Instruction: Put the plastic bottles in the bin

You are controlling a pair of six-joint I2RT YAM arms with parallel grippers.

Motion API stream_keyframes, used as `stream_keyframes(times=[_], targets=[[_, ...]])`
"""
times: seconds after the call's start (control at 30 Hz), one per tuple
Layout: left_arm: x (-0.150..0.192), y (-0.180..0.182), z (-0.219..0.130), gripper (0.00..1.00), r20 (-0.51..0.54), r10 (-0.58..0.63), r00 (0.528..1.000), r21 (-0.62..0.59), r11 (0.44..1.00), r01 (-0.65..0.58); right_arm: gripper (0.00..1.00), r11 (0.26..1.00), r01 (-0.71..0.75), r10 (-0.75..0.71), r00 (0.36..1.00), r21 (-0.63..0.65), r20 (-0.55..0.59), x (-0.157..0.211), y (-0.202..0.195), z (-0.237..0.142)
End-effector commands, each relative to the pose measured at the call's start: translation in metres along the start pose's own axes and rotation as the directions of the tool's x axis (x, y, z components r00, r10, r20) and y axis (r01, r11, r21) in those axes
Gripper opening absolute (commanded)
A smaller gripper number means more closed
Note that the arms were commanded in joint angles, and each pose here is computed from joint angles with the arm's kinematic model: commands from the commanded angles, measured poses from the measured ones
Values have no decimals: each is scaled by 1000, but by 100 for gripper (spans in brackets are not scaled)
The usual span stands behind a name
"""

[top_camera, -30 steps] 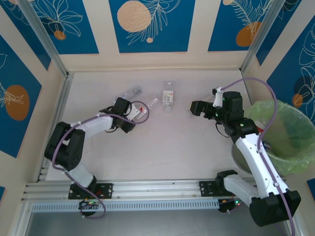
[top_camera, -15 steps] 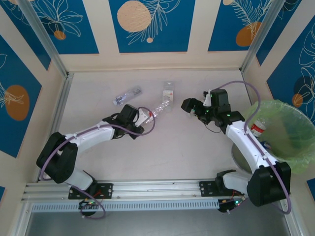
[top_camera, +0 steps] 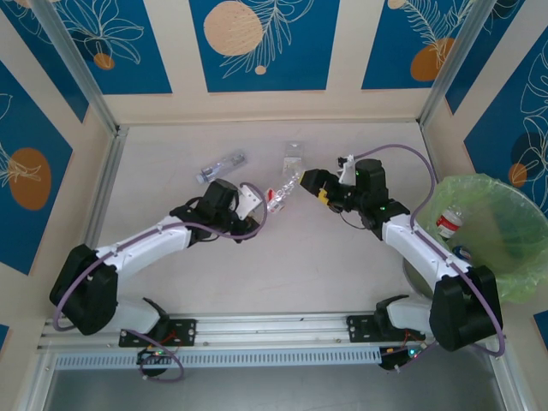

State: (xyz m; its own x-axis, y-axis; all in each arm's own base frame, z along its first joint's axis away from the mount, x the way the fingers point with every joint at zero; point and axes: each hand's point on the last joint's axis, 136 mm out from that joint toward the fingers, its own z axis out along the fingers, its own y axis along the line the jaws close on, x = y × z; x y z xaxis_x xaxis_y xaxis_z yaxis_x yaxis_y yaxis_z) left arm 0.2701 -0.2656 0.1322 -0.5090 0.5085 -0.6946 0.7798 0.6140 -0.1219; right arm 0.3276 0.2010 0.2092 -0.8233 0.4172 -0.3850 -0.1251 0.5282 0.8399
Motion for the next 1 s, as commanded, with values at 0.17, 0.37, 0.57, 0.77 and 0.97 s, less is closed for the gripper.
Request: stream_keyframes(times=[0.17, 0.37, 0.57, 0.77, 0.97], targets=[[-29, -21, -10, 2, 79, 9, 997, 82, 997, -15, 100, 973, 154, -141, 986, -171, 86, -13, 49, 6], [-40, -24, -11, 2, 106, 27, 994, 64, 997, -34, 100, 992, 102, -95, 992, -72, 87, -16, 39, 18], [-37, -22, 0, 2, 71, 93, 993, -15, 996, -92, 97, 999, 28, -27, 998, -25, 59, -17, 36, 22], [-41, -31, 8, 2, 48, 143, 989, -15, 990, -142, 83, 999, 41, -43, 994, 21, 101, -19, 29, 14], [-46, -38, 9, 3, 78, 138, 987, 10, 990, -139, 72, 996, 83, -86, 991, 32, 99, -17, 29, 9]])
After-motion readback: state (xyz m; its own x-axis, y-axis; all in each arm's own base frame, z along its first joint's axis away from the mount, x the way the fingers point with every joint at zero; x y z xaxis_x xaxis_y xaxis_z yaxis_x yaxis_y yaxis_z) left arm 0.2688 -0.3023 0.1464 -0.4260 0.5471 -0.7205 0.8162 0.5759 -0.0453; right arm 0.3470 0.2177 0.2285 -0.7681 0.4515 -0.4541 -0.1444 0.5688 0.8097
